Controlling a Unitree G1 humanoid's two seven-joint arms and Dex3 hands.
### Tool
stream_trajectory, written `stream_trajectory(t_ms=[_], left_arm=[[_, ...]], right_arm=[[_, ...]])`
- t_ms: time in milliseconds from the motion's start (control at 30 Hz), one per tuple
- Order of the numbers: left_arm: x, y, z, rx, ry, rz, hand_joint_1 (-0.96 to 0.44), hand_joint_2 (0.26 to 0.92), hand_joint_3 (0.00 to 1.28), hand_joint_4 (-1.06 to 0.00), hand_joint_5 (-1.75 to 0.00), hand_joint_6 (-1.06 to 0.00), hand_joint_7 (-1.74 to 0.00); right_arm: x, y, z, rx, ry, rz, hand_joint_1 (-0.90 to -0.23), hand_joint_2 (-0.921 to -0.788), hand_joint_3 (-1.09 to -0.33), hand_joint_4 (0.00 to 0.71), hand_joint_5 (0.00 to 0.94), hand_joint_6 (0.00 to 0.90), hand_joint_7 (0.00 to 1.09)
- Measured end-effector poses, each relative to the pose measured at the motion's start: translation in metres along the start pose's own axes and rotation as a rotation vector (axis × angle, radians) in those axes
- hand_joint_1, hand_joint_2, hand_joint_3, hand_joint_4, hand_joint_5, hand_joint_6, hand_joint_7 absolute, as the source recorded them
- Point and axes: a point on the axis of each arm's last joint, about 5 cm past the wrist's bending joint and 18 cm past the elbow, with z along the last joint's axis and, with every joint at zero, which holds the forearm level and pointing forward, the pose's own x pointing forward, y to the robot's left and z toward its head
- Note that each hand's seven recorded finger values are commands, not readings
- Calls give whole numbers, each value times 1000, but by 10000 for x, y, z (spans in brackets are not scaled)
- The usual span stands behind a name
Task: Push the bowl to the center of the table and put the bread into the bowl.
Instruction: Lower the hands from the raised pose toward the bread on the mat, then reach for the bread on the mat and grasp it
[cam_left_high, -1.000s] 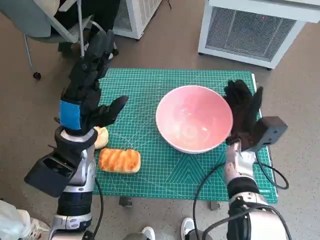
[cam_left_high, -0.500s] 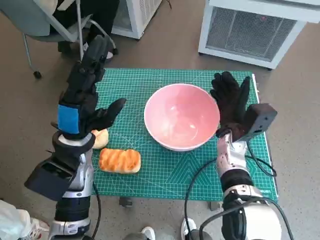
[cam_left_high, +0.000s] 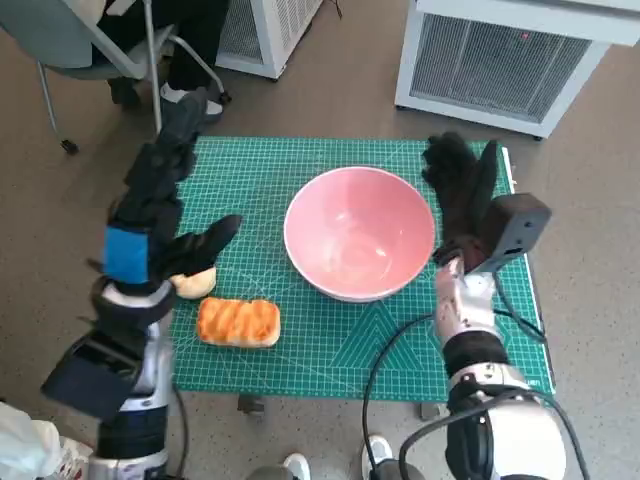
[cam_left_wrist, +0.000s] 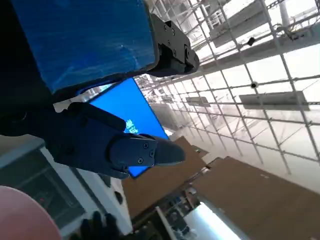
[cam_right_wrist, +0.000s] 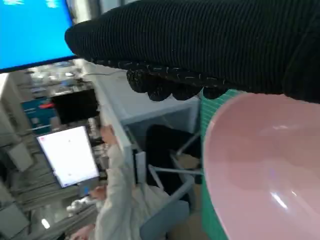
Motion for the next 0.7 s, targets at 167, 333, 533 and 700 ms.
stream_trajectory(t_ms=[167,333,533,700], left_arm=[[-114,171,34,83,50,-101,-550,921,260,-262,-6,-372,-9],[-177,386,151,200,158,-309,-557,921,286,-263,-15,-372,-18],[-149,579,344,295,348,-555,-524,921,187,-295,-20,-401,-33],[-111,601,476,340,492,-686,-511,921,99,-311,-14,-419,-41]], right_arm=[[69,-15,211,-56,-220,78,-531,-921,-878,218,20,1,559],[114,39,465,-105,-475,205,-540,-921,-884,234,21,-1,613],[113,59,747,-165,-720,354,-548,-921,-864,242,25,-1,628],[56,61,830,-177,-812,464,-549,-921,-843,254,32,-1,640]])
